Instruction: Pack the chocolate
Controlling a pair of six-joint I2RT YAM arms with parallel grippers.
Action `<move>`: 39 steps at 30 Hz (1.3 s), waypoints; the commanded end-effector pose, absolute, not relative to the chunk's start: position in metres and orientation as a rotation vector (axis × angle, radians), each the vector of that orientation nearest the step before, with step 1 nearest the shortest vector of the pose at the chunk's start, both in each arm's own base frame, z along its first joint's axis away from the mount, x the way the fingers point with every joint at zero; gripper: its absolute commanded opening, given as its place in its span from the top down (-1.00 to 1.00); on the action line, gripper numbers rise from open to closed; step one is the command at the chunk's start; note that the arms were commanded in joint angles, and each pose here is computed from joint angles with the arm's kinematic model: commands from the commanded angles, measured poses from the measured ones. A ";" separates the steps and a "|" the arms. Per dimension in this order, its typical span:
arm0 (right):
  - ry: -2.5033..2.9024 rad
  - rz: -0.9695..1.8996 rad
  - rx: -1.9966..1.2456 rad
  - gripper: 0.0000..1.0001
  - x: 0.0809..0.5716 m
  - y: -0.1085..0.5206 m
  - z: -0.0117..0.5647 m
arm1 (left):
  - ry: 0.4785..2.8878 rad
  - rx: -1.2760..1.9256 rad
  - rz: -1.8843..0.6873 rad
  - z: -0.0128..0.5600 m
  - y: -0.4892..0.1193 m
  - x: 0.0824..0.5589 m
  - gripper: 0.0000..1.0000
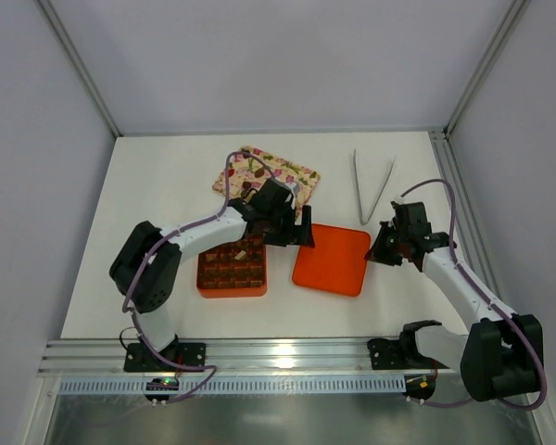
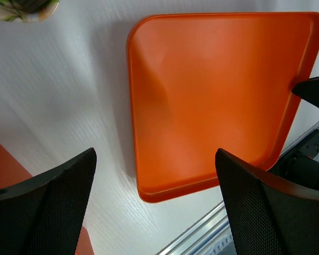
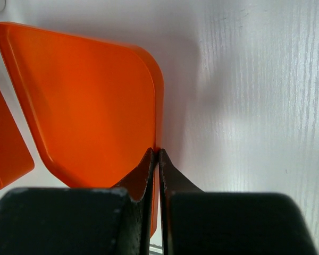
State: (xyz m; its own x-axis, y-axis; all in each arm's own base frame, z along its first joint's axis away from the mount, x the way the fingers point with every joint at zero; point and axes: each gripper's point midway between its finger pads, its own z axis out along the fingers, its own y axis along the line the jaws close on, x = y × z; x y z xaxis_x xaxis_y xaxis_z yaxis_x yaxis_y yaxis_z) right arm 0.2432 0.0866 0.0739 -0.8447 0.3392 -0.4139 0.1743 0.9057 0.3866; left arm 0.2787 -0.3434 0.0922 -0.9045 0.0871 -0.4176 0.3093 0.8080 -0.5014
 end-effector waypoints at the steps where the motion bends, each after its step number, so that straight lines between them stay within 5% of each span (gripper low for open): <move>1: 2.507 0.558 0.320 0.92 0.252 0.095 0.103 | 2.556 0.357 -0.895 0.104 -0.360 0.285 -0.79; 9: 2.480 0.624 0.310 0.92 0.252 0.097 0.117 | 2.565 0.382 -0.981 0.095 -0.369 0.282 -0.78; 16: 2.441 0.719 0.314 0.92 0.253 0.102 0.130 | 2.523 0.347 -1.257 0.112 -0.384 0.271 -0.50; 20: 2.417 0.770 0.313 0.92 0.254 0.108 0.135 | 2.493 0.338 -1.363 0.126 -0.389 0.264 -0.13; 26: 2.403 0.791 0.316 0.92 0.255 0.110 0.136 | 2.479 0.309 -1.433 0.137 -0.392 0.259 0.95; 27: 2.400 0.791 0.318 0.92 0.255 0.110 0.137 | 2.477 0.308 -1.441 0.139 -0.392 0.259 1.00; 30: 2.394 0.771 0.310 0.66 0.256 0.108 0.136 | 2.486 0.286 -1.458 0.142 -0.391 0.257 1.00; 34: 2.341 0.645 0.233 0.07 0.254 0.103 0.156 | 2.513 0.224 -1.462 0.150 -0.387 0.259 1.00; 39: 2.194 0.455 -0.032 -0.27 0.237 0.134 0.197 | 2.610 0.120 -1.436 0.160 -0.369 0.267 1.00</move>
